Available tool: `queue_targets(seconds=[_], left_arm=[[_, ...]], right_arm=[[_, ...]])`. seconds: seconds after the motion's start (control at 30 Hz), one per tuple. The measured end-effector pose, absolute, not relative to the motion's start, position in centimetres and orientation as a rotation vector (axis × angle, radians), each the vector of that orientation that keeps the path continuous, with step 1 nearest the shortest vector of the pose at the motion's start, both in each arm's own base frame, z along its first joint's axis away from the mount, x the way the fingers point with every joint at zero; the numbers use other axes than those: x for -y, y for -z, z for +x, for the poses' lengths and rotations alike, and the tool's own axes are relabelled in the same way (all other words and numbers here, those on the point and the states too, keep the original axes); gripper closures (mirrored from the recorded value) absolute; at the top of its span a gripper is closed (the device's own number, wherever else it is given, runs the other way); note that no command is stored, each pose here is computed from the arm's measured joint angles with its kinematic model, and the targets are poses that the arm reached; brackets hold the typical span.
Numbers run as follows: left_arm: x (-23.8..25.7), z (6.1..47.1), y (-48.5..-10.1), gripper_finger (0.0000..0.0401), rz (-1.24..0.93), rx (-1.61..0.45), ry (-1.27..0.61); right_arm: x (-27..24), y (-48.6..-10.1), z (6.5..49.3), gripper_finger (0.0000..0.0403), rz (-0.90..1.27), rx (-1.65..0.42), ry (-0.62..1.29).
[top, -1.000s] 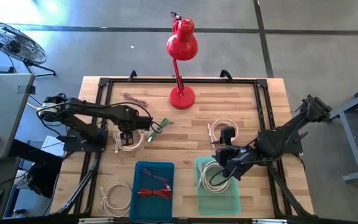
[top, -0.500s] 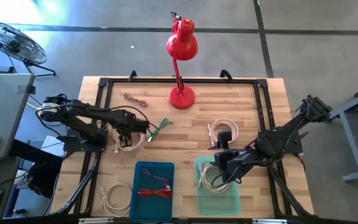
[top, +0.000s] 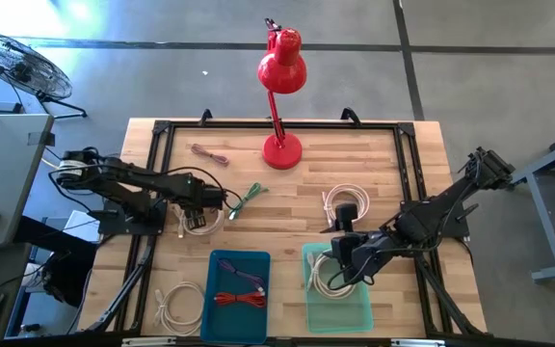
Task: Pick & Place USB Port
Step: Put the white USB cable into the green bin
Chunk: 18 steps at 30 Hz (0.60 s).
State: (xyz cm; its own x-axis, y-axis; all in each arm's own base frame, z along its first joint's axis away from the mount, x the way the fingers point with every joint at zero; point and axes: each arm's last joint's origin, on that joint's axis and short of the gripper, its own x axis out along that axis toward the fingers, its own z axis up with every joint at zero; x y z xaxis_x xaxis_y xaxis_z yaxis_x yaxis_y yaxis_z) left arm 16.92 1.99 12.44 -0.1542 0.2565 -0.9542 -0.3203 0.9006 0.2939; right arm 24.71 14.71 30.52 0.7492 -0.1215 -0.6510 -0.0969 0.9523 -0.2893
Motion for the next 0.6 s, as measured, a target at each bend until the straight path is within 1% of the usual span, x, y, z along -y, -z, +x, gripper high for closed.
queue_targets(seconds=[0.1,0.13,0.27,0.43,0.53,0.6], left_arm=[[-1.9,17.0,-12.4,0.0361,-0.048,-1.65,-0.479],[-2.0,17.0,-12.4,0.0373,-0.038,-1.647,-0.479],[-2.1,17.2,-12.5,0.0373,-0.029,-1.637,-0.504],[-2.2,18.3,-13.9,0.0373,-0.026,-1.601,-0.526],[-1.8,19.6,-15.7,0.0376,0.001,-1.552,-0.488],[-1.4,20.5,-17.1,0.0393,0.033,-1.52,-0.466]], right_arm=[[-14.7,-30.5,24.7,0.0155,-0.315,-0.723,0.013],[-14.7,-30.6,24.8,0.0155,-0.315,-0.721,0.015],[-14.8,-30.6,24.8,0.0155,-0.311,-0.713,0.017],[-14.8,-30.7,24.8,0.0155,-0.305,-0.708,0.016],[-14.8,-30.7,24.8,0.0155,-0.307,-0.706,0.015],[-14.8,-30.7,24.9,0.0155,-0.32,-0.698,0.022]])
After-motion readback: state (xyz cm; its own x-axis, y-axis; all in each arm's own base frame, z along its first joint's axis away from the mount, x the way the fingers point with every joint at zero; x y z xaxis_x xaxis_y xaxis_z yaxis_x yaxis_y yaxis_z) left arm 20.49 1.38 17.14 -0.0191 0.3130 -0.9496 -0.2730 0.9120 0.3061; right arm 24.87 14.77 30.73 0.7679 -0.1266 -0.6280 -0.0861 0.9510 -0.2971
